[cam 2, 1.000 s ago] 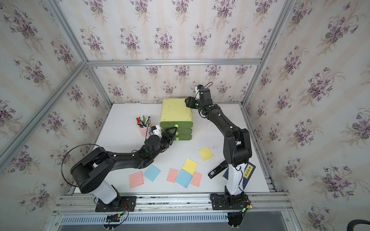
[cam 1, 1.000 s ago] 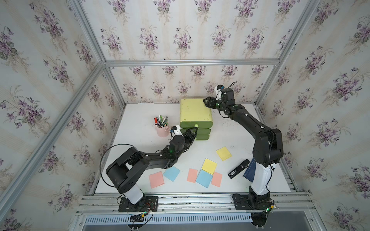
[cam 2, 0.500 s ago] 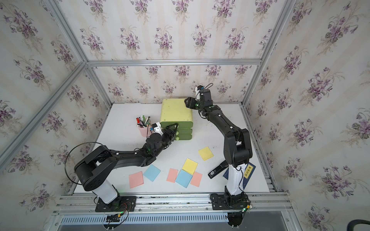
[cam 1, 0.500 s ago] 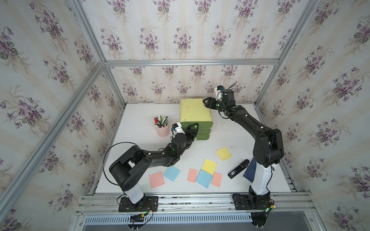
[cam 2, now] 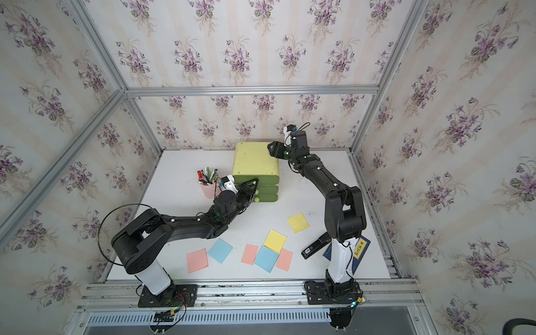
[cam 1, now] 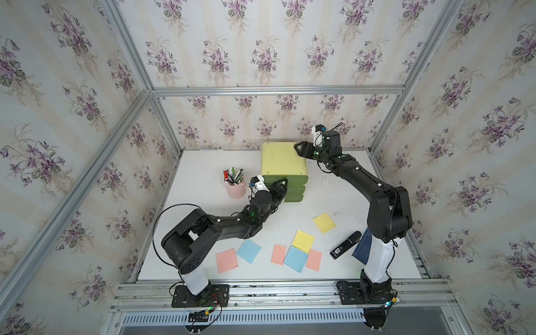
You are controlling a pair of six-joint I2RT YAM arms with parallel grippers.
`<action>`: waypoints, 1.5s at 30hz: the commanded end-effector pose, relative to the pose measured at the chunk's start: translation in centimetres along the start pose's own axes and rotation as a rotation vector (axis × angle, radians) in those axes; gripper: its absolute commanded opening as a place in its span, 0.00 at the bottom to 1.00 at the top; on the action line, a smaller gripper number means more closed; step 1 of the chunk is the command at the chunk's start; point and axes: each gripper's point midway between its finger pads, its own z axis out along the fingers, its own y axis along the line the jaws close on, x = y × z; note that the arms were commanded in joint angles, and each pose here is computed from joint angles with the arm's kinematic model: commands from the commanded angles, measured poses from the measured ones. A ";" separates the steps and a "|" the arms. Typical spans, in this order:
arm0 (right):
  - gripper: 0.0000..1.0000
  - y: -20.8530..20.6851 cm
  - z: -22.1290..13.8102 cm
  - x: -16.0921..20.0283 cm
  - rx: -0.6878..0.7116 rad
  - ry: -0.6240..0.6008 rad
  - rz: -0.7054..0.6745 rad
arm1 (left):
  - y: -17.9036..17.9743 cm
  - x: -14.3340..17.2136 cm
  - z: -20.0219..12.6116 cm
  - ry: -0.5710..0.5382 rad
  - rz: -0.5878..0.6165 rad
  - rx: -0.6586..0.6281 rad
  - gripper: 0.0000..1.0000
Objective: Please put the sticky notes in the drawer by color
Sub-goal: Open the drawer in the storage box.
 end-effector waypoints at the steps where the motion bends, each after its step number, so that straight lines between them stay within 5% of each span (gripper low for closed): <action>1: 0.72 -1.9 0.0 4.3 0.067 0.159 0.036 | -0.3 -0.7 0.1 -0.026 0.038 -0.006 0.26; 8: 0.72 -2.0 0.0 4.1 0.073 0.155 0.044 | 0.2 -0.4 0.0 0.008 0.017 -0.003 0.16; 29: 0.72 -3.7 0.4 4.2 0.129 0.133 0.161 | -1.3 4.7 -5.6 0.212 -0.011 0.013 0.14; 40: 0.72 -3.5 0.3 4.1 0.127 0.118 0.173 | 1.2 5.2 -8.2 0.240 0.009 -0.059 0.16; 45: 0.73 -3.3 0.0 3.6 0.129 0.106 0.169 | 0.7 5.2 -8.8 0.246 0.018 -0.061 0.31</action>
